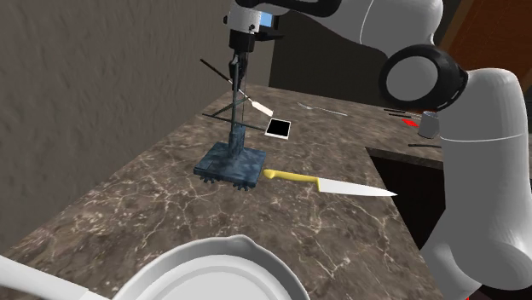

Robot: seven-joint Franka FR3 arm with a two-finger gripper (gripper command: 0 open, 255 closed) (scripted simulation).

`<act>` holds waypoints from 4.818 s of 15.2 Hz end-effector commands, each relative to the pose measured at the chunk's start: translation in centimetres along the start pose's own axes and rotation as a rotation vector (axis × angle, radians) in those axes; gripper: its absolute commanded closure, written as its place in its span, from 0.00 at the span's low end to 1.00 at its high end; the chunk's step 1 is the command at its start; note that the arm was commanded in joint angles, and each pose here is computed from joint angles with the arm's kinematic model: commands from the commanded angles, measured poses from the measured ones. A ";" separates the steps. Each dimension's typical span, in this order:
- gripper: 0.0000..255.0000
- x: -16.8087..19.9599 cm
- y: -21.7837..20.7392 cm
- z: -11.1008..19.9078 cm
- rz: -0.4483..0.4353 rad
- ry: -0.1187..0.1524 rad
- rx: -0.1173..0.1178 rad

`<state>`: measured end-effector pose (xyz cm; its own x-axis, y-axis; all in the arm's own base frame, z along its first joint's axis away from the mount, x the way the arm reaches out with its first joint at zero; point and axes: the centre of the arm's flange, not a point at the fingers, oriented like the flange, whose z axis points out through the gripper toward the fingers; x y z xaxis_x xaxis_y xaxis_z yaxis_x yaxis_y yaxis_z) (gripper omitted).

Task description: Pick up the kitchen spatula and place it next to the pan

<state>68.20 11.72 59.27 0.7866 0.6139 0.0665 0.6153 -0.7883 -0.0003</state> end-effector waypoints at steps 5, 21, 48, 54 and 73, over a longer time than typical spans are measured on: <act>1.00 0.4 -2.6 -2.0 0.000 -0.001 0.000; 1.00 2.2 -23.6 -1.9 0.000 -0.001 0.000; 1.00 2.4 -34.4 7.6 0.000 -0.001 0.000; 1.00 2.3 -34.4 9.6 0.000 -0.001 0.000; 0.00 2.3 -34.4 4.6 0.000 -0.001 0.000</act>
<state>49.10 40.41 54.81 0.7865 0.6140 0.0663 0.6153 -0.7883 -0.0005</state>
